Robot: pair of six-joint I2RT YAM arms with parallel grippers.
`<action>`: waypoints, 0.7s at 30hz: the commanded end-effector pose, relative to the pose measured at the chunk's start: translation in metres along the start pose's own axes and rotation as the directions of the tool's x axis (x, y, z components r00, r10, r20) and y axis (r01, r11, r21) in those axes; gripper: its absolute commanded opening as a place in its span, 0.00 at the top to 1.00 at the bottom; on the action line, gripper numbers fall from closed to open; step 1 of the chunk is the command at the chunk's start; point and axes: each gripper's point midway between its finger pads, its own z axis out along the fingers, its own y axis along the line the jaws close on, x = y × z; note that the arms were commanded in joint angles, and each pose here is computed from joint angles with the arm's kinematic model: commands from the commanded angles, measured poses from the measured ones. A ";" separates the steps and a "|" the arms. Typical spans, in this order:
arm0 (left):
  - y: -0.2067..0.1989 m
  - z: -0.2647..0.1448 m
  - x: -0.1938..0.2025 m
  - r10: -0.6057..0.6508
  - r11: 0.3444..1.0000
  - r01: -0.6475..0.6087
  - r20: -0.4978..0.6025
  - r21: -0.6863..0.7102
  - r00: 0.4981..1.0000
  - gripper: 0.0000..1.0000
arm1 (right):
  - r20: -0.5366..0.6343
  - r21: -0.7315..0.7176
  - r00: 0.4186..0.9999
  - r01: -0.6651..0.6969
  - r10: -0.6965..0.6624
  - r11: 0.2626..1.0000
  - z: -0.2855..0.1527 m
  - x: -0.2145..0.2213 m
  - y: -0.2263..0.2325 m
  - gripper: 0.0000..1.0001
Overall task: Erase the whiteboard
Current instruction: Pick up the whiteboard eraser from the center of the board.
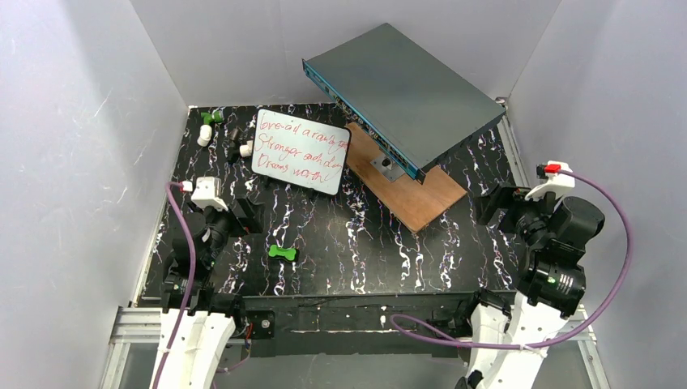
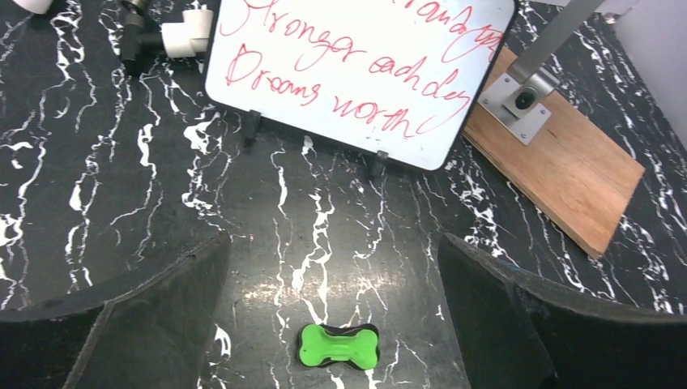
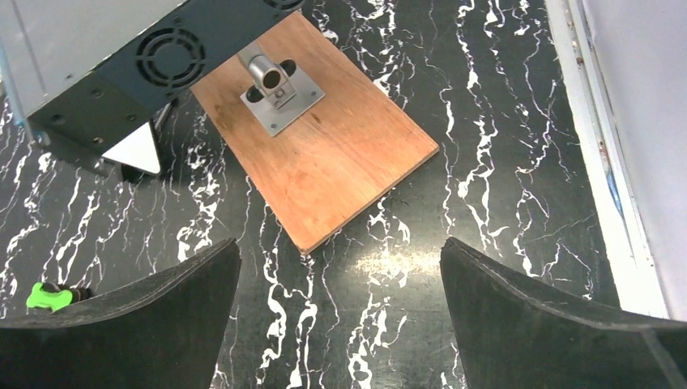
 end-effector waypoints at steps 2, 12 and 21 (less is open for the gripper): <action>-0.021 0.000 -0.001 -0.066 0.993 0.068 -0.026 0.094 0.997 0.00 | 0.015 -0.123 0.998 0.067 -0.065 0.990 -0.011 0.003 0.025 0.02; -0.044 0.012 0.024 -0.229 0.953 0.271 -0.269 0.134 0.936 0.01 | 0.057 -0.607 0.946 0.287 -0.320 0.741 -0.018 0.069 0.079 0.02; -0.019 0.048 0.016 -0.160 0.986 0.170 -0.353 -0.004 0.922 0.00 | 0.078 -0.723 0.905 0.340 -0.418 0.601 0.001 0.101 0.070 0.02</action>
